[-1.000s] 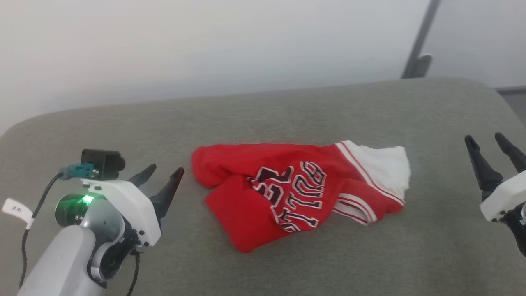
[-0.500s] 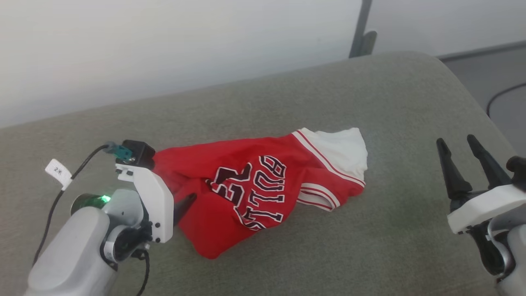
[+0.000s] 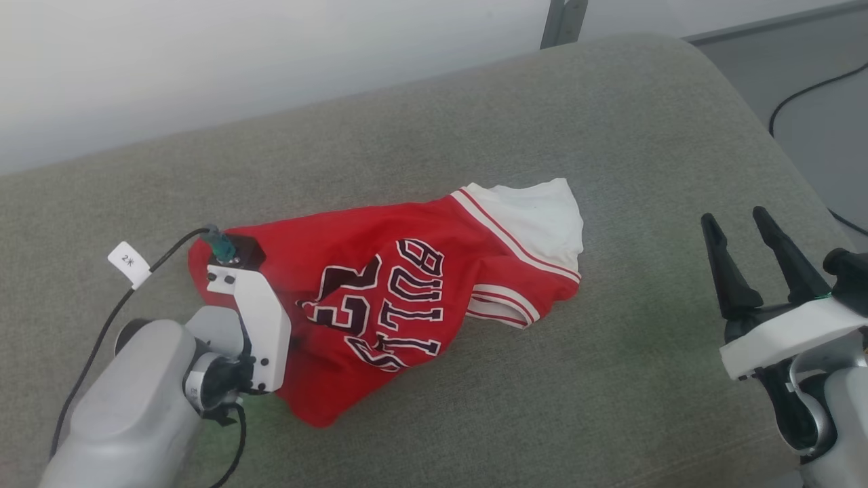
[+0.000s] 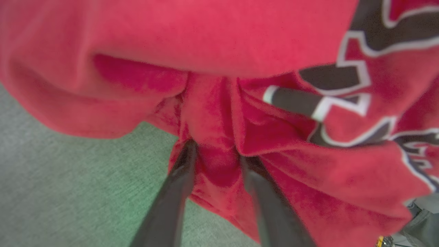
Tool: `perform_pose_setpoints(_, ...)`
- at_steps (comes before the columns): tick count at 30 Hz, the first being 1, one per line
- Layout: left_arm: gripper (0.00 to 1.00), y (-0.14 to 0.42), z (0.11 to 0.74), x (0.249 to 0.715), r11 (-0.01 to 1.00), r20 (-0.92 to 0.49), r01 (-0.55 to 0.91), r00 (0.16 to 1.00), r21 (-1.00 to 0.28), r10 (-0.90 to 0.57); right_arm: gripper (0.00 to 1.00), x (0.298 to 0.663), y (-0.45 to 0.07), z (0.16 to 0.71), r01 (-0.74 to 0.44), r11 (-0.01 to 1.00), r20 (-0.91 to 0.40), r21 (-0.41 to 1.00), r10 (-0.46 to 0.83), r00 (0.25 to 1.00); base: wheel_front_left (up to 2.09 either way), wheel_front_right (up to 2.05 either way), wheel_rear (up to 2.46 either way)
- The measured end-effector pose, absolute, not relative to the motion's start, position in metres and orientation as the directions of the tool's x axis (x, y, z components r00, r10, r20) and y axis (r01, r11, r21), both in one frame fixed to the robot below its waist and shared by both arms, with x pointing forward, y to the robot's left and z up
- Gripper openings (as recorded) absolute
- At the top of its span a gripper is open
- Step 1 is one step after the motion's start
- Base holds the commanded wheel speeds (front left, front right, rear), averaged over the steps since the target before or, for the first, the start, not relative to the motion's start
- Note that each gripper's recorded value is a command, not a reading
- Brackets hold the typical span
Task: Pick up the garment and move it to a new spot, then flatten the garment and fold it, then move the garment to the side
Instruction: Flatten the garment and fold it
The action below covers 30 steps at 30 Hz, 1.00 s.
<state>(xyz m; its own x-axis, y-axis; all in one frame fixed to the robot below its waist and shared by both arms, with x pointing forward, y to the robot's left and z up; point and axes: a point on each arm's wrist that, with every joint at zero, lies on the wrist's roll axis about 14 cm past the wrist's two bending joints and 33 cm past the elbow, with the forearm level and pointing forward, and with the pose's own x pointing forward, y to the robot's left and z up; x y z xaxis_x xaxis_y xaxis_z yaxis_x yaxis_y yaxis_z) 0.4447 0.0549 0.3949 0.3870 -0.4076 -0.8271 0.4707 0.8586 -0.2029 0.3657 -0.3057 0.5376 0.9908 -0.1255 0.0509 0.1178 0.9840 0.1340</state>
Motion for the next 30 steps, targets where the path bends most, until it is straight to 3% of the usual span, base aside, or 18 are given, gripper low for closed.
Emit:
perform_pose_setpoints(5, 0.0, 0.058, 0.391, 0.451, 0.856, -0.831, 0.478, 0.383, -0.194, -0.403, 1.0, 0.369, -0.305, 0.537, 0.118, 0.983, 0.052, 0.139, -0.126, 0.991, 0.0, 0.0, 0.0)
perform_pose_setpoints(12, 0.0, 0.075, 0.408, 0.474, 0.874, -0.81, 0.466, 0.452, -0.141, -0.372, 1.0, 0.376, -0.301, 0.541, 0.105, 0.984, 0.064, 0.146, -0.115, 0.991, 0.0, 0.0, 0.0)
perform_pose_setpoints(17, 0.0, 0.082, 0.446, 0.506, 0.877, -0.749, 0.477, 0.559, -0.062, -0.357, 1.0, 0.375, -0.299, 0.542, 0.102, 0.983, 0.066, 0.15, -0.113, 0.991, 0.0, 0.0, 0.0)
perform_pose_setpoints(22, 0.0, 0.065, 0.508, 0.553, 0.859, -0.582, 0.51, 0.713, 0.048, -0.391, 1.0, 0.374, -0.299, 0.539, 0.107, 0.982, 0.056, 0.158, -0.117, 0.992, 0.0, 0.0, 0.0)
perform_pose_setpoints(30, 0.0, 0.021, 0.499, 0.569, 0.817, -0.547, 0.575, 0.701, 0.053, -0.458, 1.0, 0.373, -0.304, 0.534, 0.128, 0.979, 0.039, 0.159, -0.136, 0.99, 0.0, 0.0, 0.0)
